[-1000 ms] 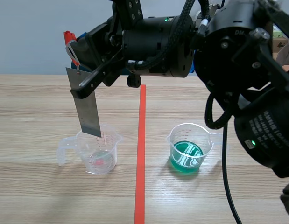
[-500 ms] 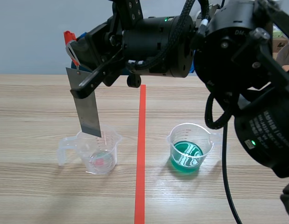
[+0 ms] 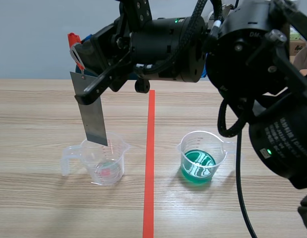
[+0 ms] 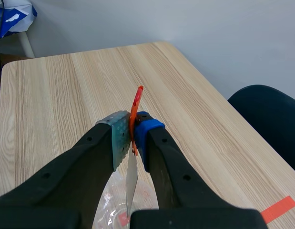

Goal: Do the redox reaction experiment

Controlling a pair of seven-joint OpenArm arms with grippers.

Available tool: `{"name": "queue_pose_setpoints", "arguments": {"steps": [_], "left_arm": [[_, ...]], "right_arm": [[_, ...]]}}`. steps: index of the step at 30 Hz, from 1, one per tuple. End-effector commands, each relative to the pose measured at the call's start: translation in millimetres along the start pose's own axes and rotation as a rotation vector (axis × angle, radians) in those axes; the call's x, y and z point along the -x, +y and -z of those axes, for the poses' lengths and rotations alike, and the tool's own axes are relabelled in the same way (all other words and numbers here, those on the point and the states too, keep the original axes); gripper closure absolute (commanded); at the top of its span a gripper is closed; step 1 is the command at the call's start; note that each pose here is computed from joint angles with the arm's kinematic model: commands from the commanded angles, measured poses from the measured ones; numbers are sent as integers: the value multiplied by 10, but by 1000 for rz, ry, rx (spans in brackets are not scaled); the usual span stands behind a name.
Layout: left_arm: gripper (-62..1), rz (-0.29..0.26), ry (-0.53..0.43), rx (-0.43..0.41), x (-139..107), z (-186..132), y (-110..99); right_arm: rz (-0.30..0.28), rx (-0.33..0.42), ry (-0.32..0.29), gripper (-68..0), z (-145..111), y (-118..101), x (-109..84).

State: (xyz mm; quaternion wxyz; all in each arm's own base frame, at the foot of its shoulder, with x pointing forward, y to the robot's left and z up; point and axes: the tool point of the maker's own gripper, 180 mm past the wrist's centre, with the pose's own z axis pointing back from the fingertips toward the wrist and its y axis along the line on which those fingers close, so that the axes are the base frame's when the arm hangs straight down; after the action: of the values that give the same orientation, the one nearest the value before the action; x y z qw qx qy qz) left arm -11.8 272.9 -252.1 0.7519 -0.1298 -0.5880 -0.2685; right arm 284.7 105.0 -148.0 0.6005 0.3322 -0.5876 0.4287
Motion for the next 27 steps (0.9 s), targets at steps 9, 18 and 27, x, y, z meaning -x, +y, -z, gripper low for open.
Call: {"name": "queue_pose_setpoints", "arguments": {"steps": [9,18,27], "left_arm": [[-623,6,-42,-1,-82,6,17],[-623,6,-42,-1,-82,6,17],[-623,6,-42,-1,-82,6,17]], "right_arm": [[-3,4,-31,-6,-2,-35,-78],[6,-5,2,-6,85,-10,145],[-23,-14,23,-6,189,37,418]]}}
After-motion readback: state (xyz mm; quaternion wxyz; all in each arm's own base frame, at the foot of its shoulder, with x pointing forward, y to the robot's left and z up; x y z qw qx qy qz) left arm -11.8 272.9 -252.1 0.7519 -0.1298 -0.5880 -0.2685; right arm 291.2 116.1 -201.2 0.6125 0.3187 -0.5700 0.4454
